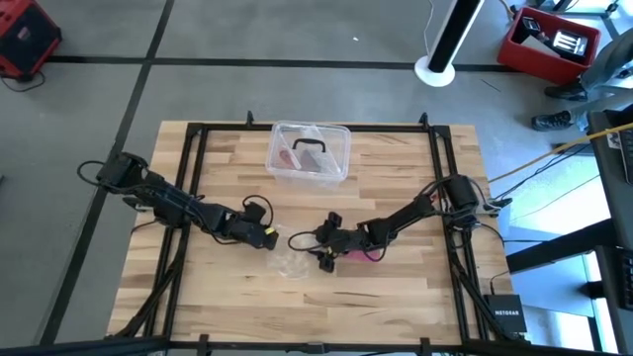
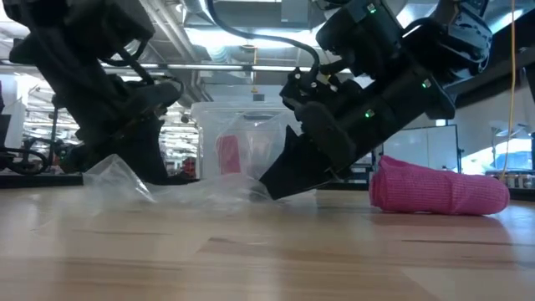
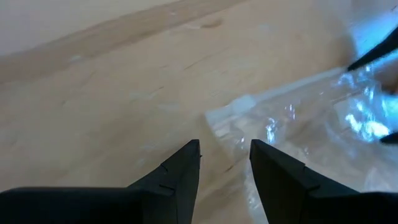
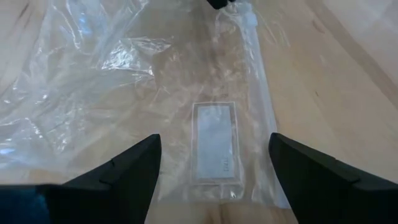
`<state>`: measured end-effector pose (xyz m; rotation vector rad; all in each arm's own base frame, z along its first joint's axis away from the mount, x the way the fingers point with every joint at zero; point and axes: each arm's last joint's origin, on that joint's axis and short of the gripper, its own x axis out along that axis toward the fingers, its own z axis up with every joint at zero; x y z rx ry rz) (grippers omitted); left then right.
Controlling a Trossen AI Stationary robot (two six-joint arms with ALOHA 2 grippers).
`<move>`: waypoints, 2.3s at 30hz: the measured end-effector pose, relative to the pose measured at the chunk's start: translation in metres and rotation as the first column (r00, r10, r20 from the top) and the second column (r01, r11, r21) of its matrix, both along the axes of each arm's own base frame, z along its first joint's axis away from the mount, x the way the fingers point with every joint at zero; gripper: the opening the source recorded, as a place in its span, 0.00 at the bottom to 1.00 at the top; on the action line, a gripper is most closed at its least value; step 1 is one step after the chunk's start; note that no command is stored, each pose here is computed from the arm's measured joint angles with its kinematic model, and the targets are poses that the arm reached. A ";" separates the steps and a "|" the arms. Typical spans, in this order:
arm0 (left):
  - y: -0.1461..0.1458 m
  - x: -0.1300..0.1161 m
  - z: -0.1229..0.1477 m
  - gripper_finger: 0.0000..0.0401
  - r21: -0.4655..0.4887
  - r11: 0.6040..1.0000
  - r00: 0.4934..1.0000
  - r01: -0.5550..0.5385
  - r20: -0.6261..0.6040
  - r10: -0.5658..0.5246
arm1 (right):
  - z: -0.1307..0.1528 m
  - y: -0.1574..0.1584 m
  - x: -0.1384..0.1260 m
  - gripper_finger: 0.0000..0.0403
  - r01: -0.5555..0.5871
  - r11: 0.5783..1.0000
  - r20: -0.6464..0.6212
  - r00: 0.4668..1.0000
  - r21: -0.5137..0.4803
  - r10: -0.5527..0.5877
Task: Roll bandage
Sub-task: Prepare the transparent zip bag
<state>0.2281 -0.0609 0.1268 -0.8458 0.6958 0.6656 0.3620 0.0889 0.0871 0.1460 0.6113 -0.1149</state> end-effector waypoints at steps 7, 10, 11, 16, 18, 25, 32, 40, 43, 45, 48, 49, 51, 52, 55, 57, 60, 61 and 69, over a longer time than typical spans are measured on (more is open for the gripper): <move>-0.003 0.007 0.005 0.34 -0.030 0.999 0.997 0.036 0.074 -0.033 | 0.000 0.000 0.000 0.75 -0.014 1.000 0.008 1.000 -0.011 0.014; -0.004 0.009 0.006 0.34 -0.018 0.998 0.994 0.058 0.095 -0.056 | 0.000 0.000 0.000 0.75 -0.013 1.000 0.008 1.000 -0.013 0.014; -0.004 0.009 0.007 0.34 -0.016 0.998 0.993 0.064 0.104 -0.062 | 0.000 0.000 0.000 0.75 -0.013 1.000 0.009 1.000 -0.013 0.013; -0.005 0.012 0.010 0.34 0.027 0.993 0.985 0.112 0.132 -0.115 | 0.000 0.000 0.000 0.75 -0.012 1.000 0.010 1.000 -0.015 0.012; -0.004 0.012 0.010 0.32 0.057 0.990 0.984 0.128 0.122 -0.134 | 0.000 0.000 0.000 0.75 -0.012 1.000 0.010 1.000 -0.016 0.012; -0.005 0.012 0.010 0.04 0.185 0.956 0.968 0.227 0.068 -0.243 | 0.019 0.002 -0.002 0.75 -0.021 0.999 0.041 0.999 -0.039 0.022; -0.027 0.028 0.039 0.01 0.409 0.823 0.894 0.395 0.034 -0.446 | 0.091 0.001 -0.012 0.75 -0.119 0.993 0.189 0.974 -0.021 0.121; -0.053 0.047 0.083 0.01 0.629 0.570 0.757 0.528 -0.046 -0.651 | 0.115 -0.002 -0.014 0.68 -0.146 0.989 0.296 0.944 -0.026 0.147; -0.056 0.049 0.090 0.00 0.660 0.520 0.734 0.542 -0.070 -0.676 | 0.115 -0.003 -0.013 0.59 -0.173 0.985 0.298 0.939 -0.016 0.169; -0.057 0.049 0.091 0.00 0.667 0.508 0.729 0.545 -0.078 -0.680 | 0.117 -0.003 -0.013 0.52 -0.181 0.983 0.313 0.933 -0.017 0.177; -0.056 0.049 0.091 0.00 0.671 0.498 0.726 0.549 -0.088 -0.682 | 0.118 -0.003 -0.012 0.42 -0.181 0.983 0.321 0.930 -0.018 0.177; -0.056 0.049 0.091 0.00 0.671 0.498 0.726 0.549 -0.087 -0.682 | 0.117 -0.003 -0.013 0.38 -0.181 0.983 0.314 0.933 -0.019 0.178; -0.057 0.049 0.091 0.00 0.671 0.498 0.726 0.549 -0.087 -0.683 | 0.116 -0.003 -0.013 0.32 -0.181 0.983 0.308 0.935 -0.019 0.178; -0.057 0.049 0.091 0.00 0.671 0.498 0.725 0.550 -0.087 -0.683 | 0.116 -0.003 -0.013 0.29 -0.181 0.983 0.310 0.934 -0.019 0.178; -0.056 0.049 0.091 0.00 0.669 0.502 0.727 0.548 -0.084 -0.681 | 0.116 -0.003 -0.013 0.19 -0.184 0.983 0.308 0.933 -0.029 0.184; -0.056 0.049 0.091 0.00 0.665 0.511 0.731 0.544 -0.076 -0.679 | 0.116 -0.003 -0.013 0.13 -0.188 0.981 0.307 0.932 -0.042 0.192; -0.056 0.049 0.091 0.00 0.635 0.571 0.753 0.521 -0.026 -0.658 | 0.116 -0.002 -0.013 0.06 -0.196 0.979 0.306 0.930 -0.062 0.205; -0.056 0.049 0.091 0.00 0.622 0.592 0.761 0.512 -0.008 -0.649 | 0.116 -0.002 -0.013 0.05 -0.198 0.978 0.305 0.929 -0.070 0.210; -0.051 0.044 0.105 0.12 0.577 0.684 0.789 0.447 0.106 -0.606 | 0.113 -0.002 -0.014 0.08 -0.198 0.976 0.265 0.940 -0.093 0.216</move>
